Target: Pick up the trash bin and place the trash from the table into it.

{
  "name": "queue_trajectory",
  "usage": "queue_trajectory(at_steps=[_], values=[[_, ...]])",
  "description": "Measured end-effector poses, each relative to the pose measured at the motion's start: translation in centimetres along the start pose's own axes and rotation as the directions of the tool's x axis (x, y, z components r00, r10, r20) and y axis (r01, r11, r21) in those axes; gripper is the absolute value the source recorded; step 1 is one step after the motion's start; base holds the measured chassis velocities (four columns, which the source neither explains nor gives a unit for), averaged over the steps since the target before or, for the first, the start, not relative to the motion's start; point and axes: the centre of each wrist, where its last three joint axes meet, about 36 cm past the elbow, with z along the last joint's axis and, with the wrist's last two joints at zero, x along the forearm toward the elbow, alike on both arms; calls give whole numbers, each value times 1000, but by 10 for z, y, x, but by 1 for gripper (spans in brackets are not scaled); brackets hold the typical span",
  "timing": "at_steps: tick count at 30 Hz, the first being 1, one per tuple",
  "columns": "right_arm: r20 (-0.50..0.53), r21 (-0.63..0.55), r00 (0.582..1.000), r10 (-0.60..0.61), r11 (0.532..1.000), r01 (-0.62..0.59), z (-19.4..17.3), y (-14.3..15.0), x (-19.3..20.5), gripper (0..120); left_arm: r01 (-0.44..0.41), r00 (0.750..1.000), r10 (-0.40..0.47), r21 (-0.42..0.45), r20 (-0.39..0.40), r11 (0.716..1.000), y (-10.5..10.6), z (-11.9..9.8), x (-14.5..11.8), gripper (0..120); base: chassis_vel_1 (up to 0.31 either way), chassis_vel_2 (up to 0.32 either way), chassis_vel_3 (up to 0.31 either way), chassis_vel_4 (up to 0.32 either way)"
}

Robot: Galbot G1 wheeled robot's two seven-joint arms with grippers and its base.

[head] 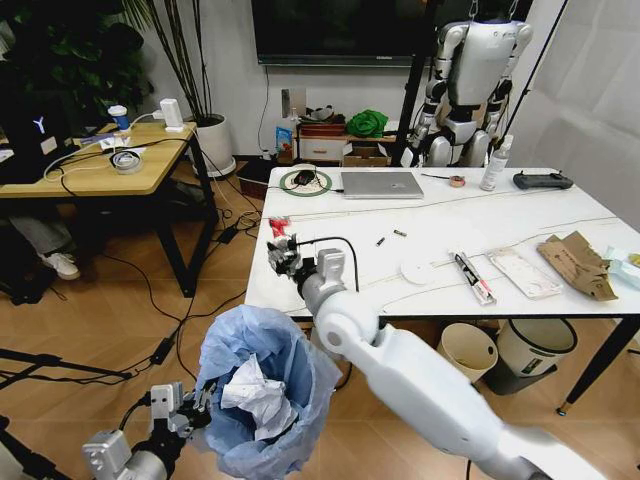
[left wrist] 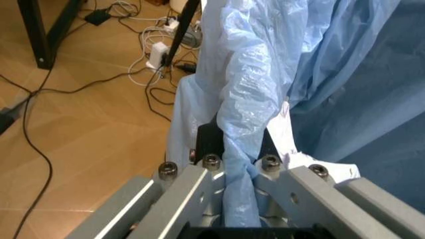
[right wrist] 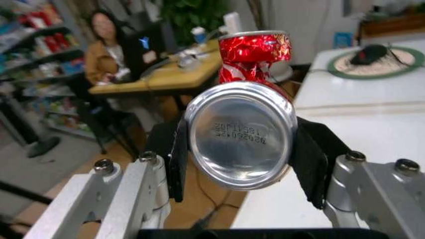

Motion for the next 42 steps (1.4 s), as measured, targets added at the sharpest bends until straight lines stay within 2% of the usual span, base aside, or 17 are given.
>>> queue_trajectory(at_steps=[3, 6, 11, 18, 37, 42], values=[[-2, 16, 997, -72, 997, 72, -10, -3, 42, 45, 0, 1000, 0, 1, -1, 1000, 0, -1, 0, 0, 0, 0, 0, 0], [-7, 24, 994, -106, 994, 106, -9, -3, 63, 45, 1, 1000, -1, 2, 0, 1000, 0, -2, 0, 0, 0, 0, 0, 0], [-79, 25, 983, -163, 986, 166, 16, 4, 106, 45, 5, 1000, -5, 6, 7, 1000, 0, -6, 0, 0, 0, 0, 0, 0], [-159, 14, 962, -223, 974, 228, 45, 6, 140, 45, 4, 1000, -5, 17, 18, 1000, -1, -8, -1, 0, 0, 0, 0, 0], [-138, 22, 954, -266, 962, 271, 59, 5, 140, 45, 11, 1000, -12, 23, 20, 1000, -1, -8, -1, 0, 0, 0, 0, 0], [-131, 33, 957, -259, 964, 265, 63, 5, 139, 68, 16, 1000, -16, 22, 23, 1000, 0, -9, -1, 0, 0, 0, 0, 0]])
